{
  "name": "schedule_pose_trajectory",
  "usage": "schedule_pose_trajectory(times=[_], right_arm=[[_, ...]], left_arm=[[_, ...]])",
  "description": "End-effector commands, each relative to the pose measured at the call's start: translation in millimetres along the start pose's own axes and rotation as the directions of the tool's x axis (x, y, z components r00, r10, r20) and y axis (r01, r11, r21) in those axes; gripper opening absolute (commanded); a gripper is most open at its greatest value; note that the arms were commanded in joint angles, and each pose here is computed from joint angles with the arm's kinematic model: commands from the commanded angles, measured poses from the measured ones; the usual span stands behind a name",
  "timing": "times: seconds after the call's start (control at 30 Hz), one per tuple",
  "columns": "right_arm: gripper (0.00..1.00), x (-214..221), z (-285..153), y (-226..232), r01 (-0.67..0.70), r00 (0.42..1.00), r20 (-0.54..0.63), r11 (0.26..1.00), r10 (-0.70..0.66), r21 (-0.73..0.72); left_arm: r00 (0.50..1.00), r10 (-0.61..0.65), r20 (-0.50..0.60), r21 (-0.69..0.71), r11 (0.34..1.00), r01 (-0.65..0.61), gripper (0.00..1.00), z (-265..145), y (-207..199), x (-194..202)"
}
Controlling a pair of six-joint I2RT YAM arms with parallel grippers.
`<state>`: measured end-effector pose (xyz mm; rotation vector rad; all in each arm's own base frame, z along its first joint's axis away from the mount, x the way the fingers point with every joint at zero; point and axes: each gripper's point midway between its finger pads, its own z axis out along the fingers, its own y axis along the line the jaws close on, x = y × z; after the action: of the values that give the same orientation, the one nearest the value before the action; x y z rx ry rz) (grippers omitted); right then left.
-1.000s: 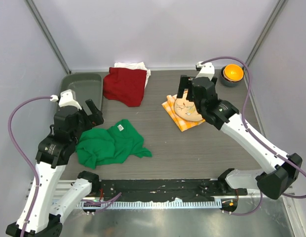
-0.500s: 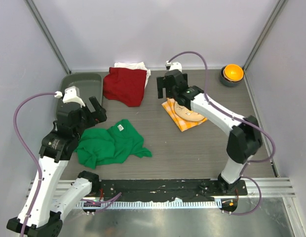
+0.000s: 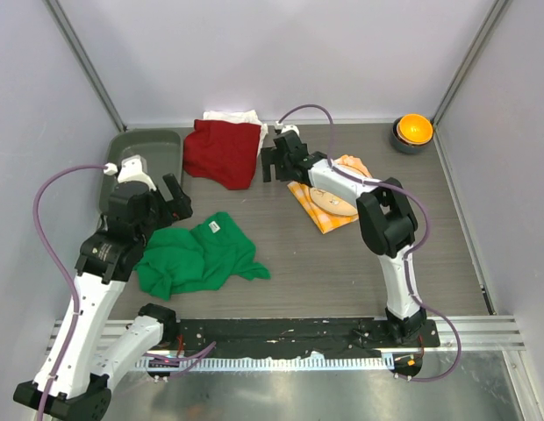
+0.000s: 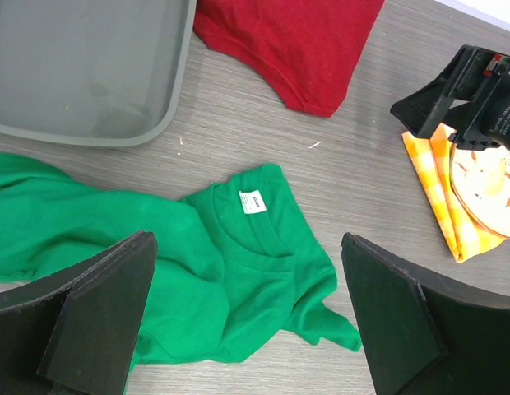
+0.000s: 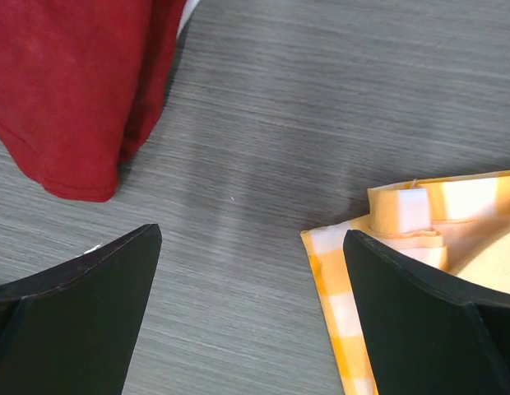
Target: Fold and stack the t-shirts
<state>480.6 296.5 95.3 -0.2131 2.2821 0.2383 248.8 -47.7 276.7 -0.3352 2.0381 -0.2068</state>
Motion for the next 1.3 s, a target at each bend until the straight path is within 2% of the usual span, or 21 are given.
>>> schedule_pose_trajectory(times=[0.0,0.33,0.57,0.7,0.83,1.27], right_arm=[[1.0,-16,10,10,-0.102,0.994,0.018,0.991,0.104,-0.085],[0.99,37,24,-35,-0.188,0.976,-0.106,0.982,0.188,0.014],[0.99,75,16,-88,-0.182,0.964,-0.159,0.964,0.214,0.195],[1.0,90,5,-120,-0.167,0.962,-0.153,0.931,0.225,0.324],[1.0,105,-4,-157,-0.212,0.943,-0.156,0.892,0.294,0.4],[1.0,106,-18,-252,-0.389,0.87,-0.087,0.784,0.485,0.483]], left_arm=[[0.999,0.014,0.031,-0.001,1.0,-0.014,1.0,3,0,-6],[0.998,-0.017,-0.06,-0.009,1.0,0.016,1.0,22,-3,16],[0.997,-0.037,-0.071,0.016,0.999,0.039,1.0,29,-8,25],[0.997,-0.038,-0.07,0.023,0.999,0.039,1.0,29,-10,24],[0.996,-0.044,-0.073,0.03,0.998,0.046,1.0,28,-10,26],[0.997,-0.041,-0.063,0.037,0.998,0.044,1.0,26,-10,25]])
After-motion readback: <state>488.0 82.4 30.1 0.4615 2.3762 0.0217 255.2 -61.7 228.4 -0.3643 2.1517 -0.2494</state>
